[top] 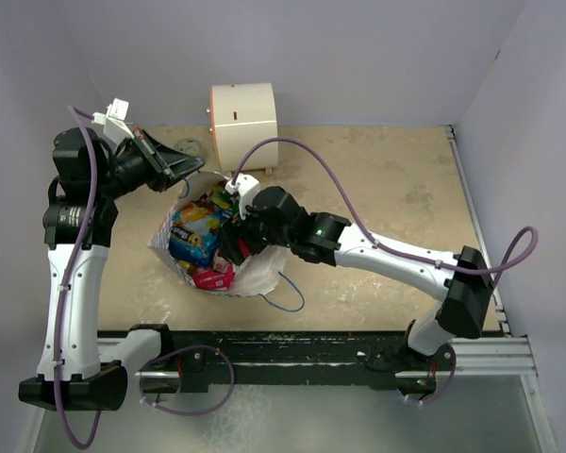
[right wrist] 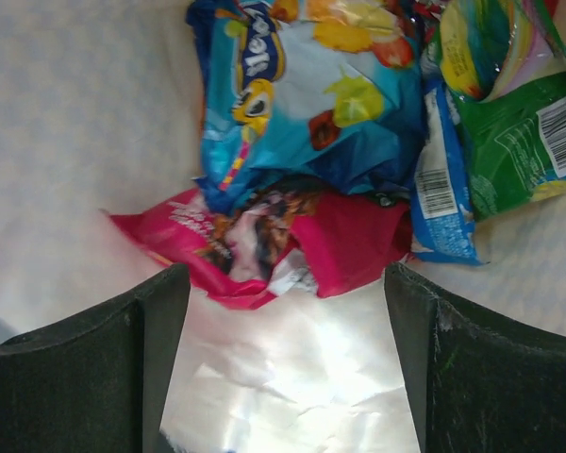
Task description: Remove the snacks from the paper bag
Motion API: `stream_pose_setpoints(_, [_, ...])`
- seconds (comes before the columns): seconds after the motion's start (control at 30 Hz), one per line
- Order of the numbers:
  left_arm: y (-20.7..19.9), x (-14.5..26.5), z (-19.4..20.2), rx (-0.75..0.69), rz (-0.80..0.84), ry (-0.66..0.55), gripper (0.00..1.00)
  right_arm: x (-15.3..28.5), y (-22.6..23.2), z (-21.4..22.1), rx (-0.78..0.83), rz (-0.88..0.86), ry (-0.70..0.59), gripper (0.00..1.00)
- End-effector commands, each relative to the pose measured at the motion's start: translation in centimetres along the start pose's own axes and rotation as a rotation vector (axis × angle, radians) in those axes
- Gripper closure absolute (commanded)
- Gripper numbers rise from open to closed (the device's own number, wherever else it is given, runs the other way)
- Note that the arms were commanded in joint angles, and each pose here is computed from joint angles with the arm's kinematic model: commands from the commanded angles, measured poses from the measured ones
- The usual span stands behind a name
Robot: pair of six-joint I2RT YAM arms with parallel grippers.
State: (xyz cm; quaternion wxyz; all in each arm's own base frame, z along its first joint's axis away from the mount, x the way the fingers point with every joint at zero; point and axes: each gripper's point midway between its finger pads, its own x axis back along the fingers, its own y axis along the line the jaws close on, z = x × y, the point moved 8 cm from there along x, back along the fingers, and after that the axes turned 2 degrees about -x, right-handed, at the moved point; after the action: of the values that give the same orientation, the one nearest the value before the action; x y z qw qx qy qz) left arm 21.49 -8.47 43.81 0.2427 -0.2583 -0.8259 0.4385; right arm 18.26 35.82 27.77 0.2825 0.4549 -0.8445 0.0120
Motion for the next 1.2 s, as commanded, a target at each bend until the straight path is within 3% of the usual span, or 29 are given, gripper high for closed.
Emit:
stream_pose_setpoints(0.0, [-3.2, 1.6, -0.2, -0.041, 0.138, -0.060, 1.00, -2.1, -0.3, 0.0, -0.080, 0.069, -0.094, 0.13])
stream_pose_setpoints(0.43, [-2.9, 1.9, 0.3, 0.021, 0.152, -0.098, 1.00, -5.2, -0.4, 3.4, -0.003, 0.112, -0.030, 0.09])
stream_pose_setpoints(0.53, [-4.0, 2.2, -0.3, -0.032, 0.152, -0.098, 1.00, -5.1, -1.1, 4.4, -0.027, 0.189, 0.014, 0.11])
stream_pose_setpoints(0.73, [-4.8, 2.3, -1.1, -0.084, 0.140, -0.114, 1.00, -4.4, -0.9, 5.4, 0.016, 0.139, 0.101, 0.19])
stream_pose_setpoints(0.93, [-4.4, 2.4, -0.3, -0.054, 0.160, -0.087, 1.00, -1.5, 0.9, 5.5, 0.134, -0.157, 0.027, 0.19])
stream_pose_setpoints(1.17, [-4.1, 2.6, 0.3, -0.038, 0.162, -0.072, 1.00, -1.1, -1.7, 6.2, 0.294, 0.003, -0.010, 0.26])
